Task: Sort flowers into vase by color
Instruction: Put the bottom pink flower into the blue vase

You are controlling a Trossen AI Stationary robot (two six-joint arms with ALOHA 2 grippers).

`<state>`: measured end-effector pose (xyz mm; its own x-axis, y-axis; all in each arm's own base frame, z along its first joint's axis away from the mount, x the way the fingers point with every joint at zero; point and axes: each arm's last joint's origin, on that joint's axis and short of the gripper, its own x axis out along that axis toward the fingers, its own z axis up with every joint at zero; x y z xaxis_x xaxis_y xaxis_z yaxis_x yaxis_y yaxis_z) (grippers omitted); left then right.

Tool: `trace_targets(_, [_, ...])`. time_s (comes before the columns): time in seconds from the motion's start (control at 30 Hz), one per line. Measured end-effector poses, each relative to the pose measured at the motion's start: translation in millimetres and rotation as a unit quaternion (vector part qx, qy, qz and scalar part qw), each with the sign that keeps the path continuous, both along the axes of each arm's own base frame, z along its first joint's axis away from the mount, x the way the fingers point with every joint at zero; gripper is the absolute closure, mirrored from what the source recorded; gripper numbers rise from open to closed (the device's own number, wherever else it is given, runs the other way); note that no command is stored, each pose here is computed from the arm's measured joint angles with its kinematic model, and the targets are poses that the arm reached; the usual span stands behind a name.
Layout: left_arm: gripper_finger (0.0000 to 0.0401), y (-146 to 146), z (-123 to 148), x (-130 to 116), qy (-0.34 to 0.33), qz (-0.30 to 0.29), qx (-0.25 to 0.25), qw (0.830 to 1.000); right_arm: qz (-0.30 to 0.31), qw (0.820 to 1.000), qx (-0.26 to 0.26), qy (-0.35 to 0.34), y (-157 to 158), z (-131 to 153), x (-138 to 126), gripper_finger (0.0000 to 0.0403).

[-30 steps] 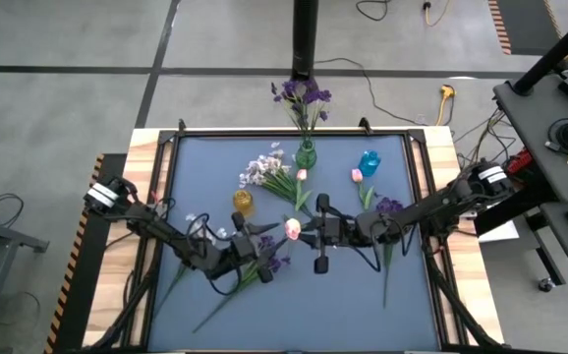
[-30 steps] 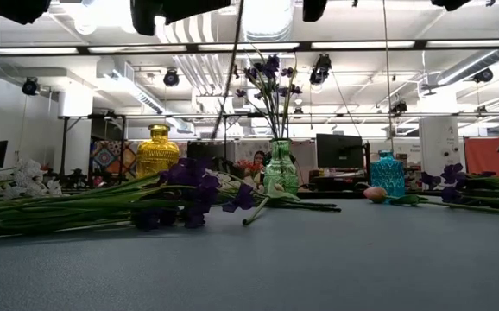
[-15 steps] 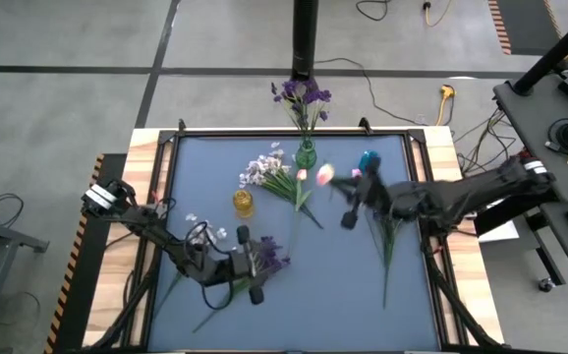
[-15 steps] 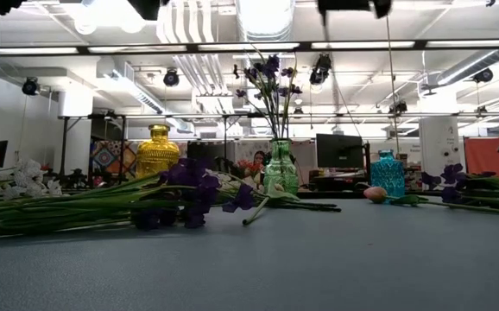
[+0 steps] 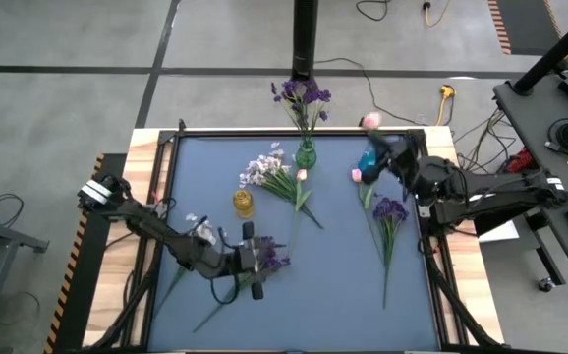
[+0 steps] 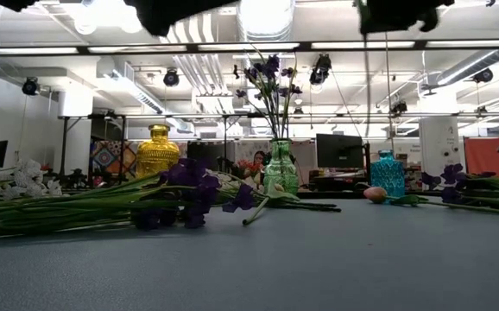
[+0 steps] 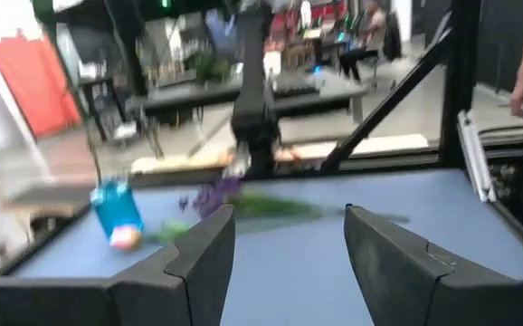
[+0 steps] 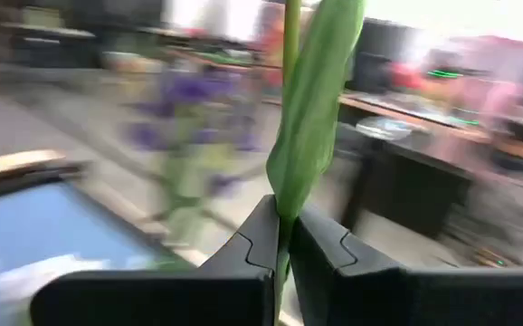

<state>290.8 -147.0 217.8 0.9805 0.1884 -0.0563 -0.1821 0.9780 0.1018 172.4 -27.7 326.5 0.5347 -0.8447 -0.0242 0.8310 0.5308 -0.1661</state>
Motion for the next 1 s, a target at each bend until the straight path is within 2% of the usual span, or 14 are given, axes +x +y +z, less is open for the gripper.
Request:
trace_targets(0.03, [0.0210,4.0,-1.1,0.6,0.011,0.007,-0.008,1.000,-0.021,1.000,-0.001,-0.001,-1.7,0.6,-2.0,0.0390])
trace_targets(0.17, [0.0210,15.1,2.9,-0.3,0.030,0.019,-0.010,0.999,-0.032,0.999,-0.001,-0.001,-5.8,0.7,-2.8,0.0390])
trace_targets(0.3, [0.0210,25.7,18.2,-4.1,0.025,0.012,0.004,1.000,-0.060,0.998,-0.006,0.010,-14.9,-0.1,-4.5,0.0390])
trace_targets(0.4, [0.0210,35.1,28.0,-8.8,0.033,0.021,0.029,0.999,-0.083,0.997,-0.004,0.008,-22.6,-0.3,-6.6,0.0390])
trace_targets(0.57, [0.0210,48.9,38.0,-17.2,0.053,0.039,0.041,0.997,-0.101,0.995,0.000,0.006,-29.6,-1.8,-8.7,0.0390])
trace_targets(0.8, [0.0210,58.0,47.0,-25.5,0.045,0.143,0.050,0.987,-0.112,0.994,0.008,0.009,-33.4,-5.9,-9.3,0.0390])
trace_targets(1.0, [0.0210,58.2,45.3,-25.5,0.051,0.150,0.054,0.986,-0.113,0.993,0.015,0.014,-33.8,-9.5,-7.5,0.0390])
